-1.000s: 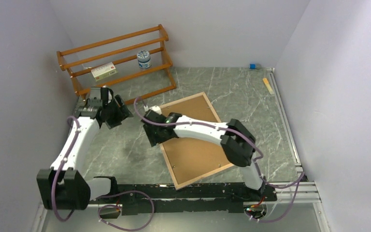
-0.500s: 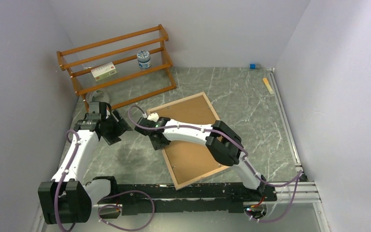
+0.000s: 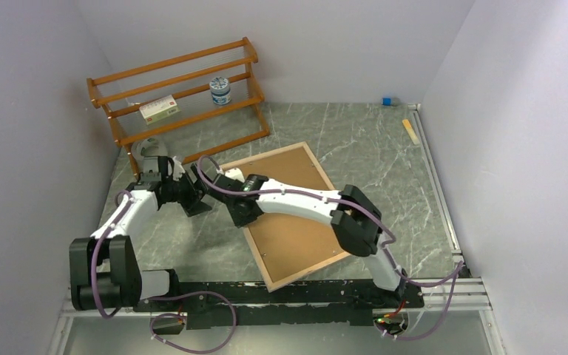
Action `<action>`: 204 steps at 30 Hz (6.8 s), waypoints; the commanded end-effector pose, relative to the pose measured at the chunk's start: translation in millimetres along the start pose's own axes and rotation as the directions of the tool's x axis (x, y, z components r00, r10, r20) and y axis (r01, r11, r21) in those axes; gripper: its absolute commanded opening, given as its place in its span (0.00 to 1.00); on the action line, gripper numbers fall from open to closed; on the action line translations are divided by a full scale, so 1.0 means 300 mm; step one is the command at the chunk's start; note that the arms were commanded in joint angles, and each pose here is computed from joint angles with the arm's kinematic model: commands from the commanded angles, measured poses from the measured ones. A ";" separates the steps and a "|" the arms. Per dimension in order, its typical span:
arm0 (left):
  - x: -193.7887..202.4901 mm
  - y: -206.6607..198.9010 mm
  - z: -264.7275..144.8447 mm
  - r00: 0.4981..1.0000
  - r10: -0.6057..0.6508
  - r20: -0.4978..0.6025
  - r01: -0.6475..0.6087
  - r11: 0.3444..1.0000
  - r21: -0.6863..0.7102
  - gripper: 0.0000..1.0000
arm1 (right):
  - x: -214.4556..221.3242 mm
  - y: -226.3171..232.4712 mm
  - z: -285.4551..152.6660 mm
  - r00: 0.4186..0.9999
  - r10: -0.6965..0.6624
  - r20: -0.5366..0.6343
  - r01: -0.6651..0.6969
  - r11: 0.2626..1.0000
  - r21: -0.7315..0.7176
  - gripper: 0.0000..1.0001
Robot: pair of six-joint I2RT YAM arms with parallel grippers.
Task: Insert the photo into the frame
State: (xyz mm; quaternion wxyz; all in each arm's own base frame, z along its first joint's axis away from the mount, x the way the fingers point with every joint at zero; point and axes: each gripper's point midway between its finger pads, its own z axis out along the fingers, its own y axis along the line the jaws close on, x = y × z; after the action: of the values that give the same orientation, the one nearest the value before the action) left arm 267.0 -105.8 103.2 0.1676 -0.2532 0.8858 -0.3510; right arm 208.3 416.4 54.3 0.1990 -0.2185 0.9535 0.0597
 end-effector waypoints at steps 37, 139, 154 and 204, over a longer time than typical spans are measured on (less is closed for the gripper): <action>-0.086 -0.272 -0.116 0.983 -0.162 -0.088 0.170 0.981 0.092 0.02 | -0.152 -0.011 -0.515 0.877 -0.392 0.276 0.359 0.919 0.164 0.68; -0.420 -0.008 0.073 0.958 0.278 0.077 -0.252 0.936 -0.247 0.91 | -0.458 -0.629 -0.128 0.998 0.053 0.032 0.009 0.394 -0.919 0.32; -0.339 0.117 0.220 0.979 0.199 -0.035 -0.202 0.956 -0.214 0.92 | -0.441 -0.695 0.054 0.995 0.104 -0.006 -0.063 0.553 -0.831 0.75; -0.162 -0.039 0.254 0.958 0.162 -0.238 -0.157 0.987 0.041 0.82 | 0.126 -0.920 -0.029 0.536 0.844 0.007 -0.827 0.526 -0.198 0.87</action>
State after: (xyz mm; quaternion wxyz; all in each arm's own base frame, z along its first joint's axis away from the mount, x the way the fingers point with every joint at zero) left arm 365.1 -103.4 42.4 0.1097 -0.1459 0.9232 -0.3382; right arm 269.1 132.0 28.3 0.1451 0.2782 0.9304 0.1896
